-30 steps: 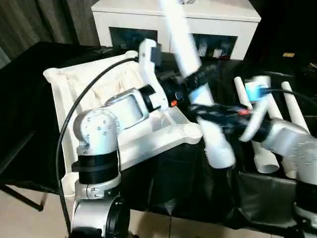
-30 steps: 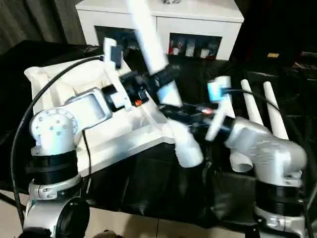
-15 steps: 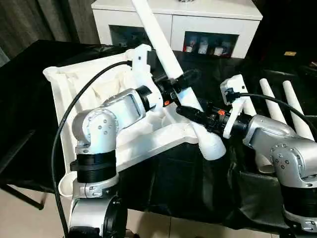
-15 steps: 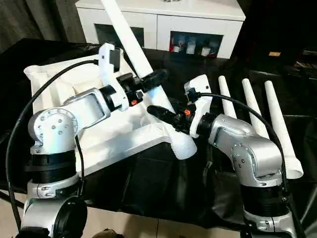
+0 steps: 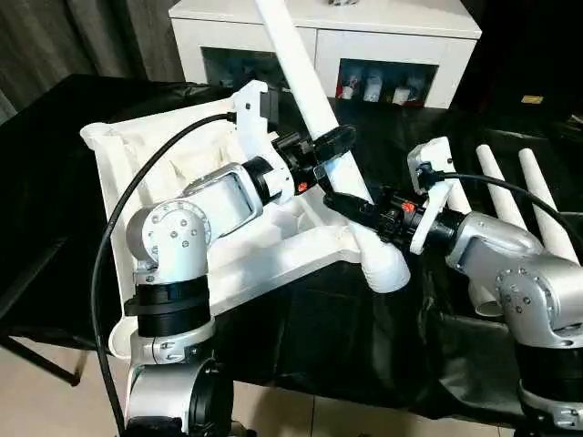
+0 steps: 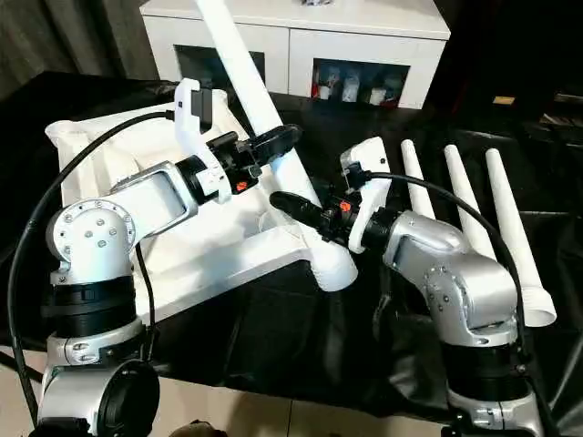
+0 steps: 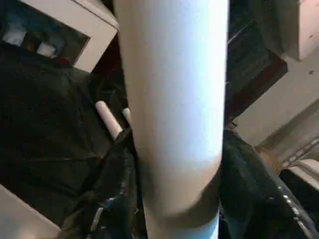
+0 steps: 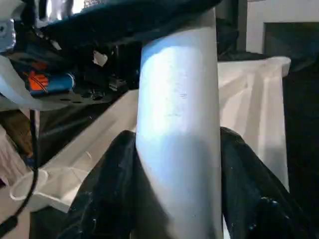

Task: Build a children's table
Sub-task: Pick table leg

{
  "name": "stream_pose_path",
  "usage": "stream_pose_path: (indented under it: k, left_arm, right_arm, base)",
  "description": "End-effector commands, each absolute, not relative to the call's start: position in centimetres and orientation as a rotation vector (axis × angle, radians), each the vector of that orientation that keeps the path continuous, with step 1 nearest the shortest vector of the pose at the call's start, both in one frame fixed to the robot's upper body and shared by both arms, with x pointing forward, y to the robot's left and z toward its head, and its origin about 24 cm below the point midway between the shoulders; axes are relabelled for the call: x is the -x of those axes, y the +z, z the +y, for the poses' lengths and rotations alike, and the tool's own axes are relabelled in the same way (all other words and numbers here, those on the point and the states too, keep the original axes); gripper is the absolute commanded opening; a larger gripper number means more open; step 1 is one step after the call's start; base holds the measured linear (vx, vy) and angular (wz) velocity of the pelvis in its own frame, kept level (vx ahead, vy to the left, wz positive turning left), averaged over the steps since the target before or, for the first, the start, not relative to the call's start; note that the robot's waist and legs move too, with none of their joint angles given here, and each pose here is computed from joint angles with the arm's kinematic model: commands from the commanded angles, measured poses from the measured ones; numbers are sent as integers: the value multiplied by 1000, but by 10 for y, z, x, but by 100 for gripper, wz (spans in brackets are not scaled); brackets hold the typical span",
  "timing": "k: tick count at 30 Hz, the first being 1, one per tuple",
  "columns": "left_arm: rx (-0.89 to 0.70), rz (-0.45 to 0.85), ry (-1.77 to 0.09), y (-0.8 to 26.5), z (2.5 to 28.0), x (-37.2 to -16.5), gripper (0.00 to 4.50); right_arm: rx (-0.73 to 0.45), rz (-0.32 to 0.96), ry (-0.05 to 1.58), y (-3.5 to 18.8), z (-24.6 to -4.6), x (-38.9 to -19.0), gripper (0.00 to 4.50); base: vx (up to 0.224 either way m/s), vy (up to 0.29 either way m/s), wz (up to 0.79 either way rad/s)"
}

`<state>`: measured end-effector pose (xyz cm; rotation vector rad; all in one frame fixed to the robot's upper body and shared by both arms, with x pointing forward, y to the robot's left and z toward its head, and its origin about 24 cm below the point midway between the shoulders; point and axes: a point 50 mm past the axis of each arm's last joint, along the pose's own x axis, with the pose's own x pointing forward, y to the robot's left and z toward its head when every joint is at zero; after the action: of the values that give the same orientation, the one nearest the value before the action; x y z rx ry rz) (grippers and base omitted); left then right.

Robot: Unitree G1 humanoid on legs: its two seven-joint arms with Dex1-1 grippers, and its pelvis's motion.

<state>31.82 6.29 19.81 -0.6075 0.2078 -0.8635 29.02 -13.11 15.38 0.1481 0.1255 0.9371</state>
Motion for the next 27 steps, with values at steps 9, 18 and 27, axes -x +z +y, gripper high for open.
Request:
stream_pose_path:
  k: [9,18,27]
  left_arm:
    - [343,149,-979,211,65,-314,180]
    - [239,97,-1100,223,63,-309,180]
    - [228,73,-1192,225,55,-302,180]
  right_arm:
    - [-176,161,1014,160,-144,-285,317]
    - [-147,325,1132,152,-156,-273,357]
    - [-158,407,1200,140,-150,-268,357]
  base:
    - [0,0,0]
    - [0,0,0]
    - [0,0,0]
